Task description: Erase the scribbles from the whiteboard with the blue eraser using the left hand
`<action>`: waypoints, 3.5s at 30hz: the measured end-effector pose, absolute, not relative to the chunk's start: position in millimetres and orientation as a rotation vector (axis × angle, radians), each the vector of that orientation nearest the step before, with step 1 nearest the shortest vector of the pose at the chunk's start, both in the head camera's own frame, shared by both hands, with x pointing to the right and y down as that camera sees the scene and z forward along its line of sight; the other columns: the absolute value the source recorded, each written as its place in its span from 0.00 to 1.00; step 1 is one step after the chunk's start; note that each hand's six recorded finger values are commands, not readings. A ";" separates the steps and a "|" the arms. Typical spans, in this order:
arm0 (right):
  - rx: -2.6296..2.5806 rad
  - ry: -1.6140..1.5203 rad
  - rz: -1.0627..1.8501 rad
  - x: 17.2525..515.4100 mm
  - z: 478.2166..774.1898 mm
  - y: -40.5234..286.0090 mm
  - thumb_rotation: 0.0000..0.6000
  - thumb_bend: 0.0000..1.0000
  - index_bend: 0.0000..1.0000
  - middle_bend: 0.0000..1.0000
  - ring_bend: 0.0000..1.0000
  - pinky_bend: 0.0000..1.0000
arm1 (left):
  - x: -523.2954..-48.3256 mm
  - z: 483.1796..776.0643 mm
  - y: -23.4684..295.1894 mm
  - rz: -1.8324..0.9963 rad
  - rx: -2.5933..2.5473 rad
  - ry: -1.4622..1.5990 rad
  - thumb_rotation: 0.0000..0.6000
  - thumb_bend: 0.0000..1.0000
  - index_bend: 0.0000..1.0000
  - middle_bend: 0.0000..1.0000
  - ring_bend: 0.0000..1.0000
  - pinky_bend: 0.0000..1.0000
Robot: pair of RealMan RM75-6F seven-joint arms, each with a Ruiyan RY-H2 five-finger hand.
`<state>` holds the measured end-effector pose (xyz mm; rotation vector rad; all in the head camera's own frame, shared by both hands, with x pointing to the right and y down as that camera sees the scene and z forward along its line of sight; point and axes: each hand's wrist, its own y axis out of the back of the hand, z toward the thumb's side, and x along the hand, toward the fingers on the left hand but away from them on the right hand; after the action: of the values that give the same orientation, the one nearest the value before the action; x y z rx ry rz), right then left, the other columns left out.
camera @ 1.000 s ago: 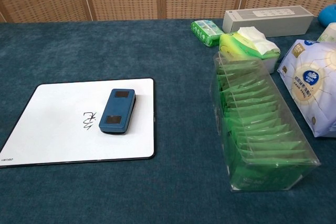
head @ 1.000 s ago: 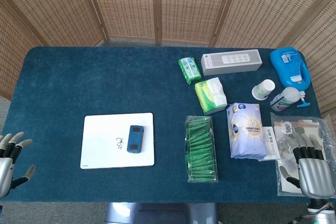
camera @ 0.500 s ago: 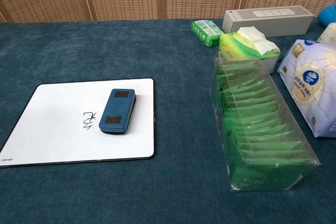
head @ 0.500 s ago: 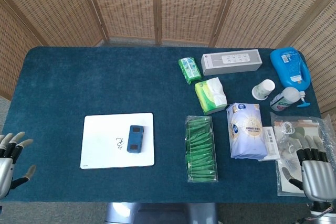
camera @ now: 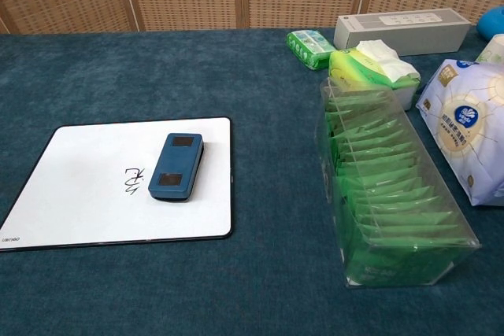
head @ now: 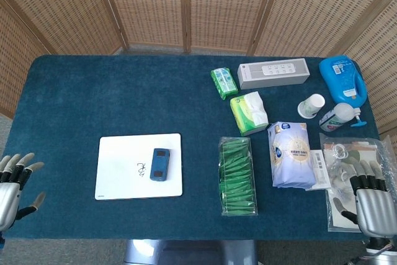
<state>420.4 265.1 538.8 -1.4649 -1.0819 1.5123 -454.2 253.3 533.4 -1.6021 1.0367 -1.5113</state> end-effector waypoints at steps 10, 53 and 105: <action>-1.441 -1.088 1.528 422.5 534.0 268.0 1.00 0.23 0.16 0.10 0.00 0.03 | -443.5 546.1 231.3 -1.465 -1.655 0.907 1.00 0.37 0.24 0.14 0.05 0.00; -1.298 -1.149 1.605 452.1 504.4 277.3 1.00 0.23 0.16 0.10 0.00 0.03 | -236.9 679.3 144.4 -0.859 -1.774 0.098 1.00 0.28 0.13 0.00 0.00 0.00; -1.292 -1.199 1.620 463.8 502.5 289.6 1.00 0.23 0.16 0.10 0.00 0.03 | -212.3 696.3 154.1 -0.817 -1.774 0.027 1.00 0.28 0.14 0.00 0.00 0.00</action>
<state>463.8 289.6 502.5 -1.2920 -1.1989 1.6196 -212.3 154.1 696.3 -1.7744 0.0266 -0.8166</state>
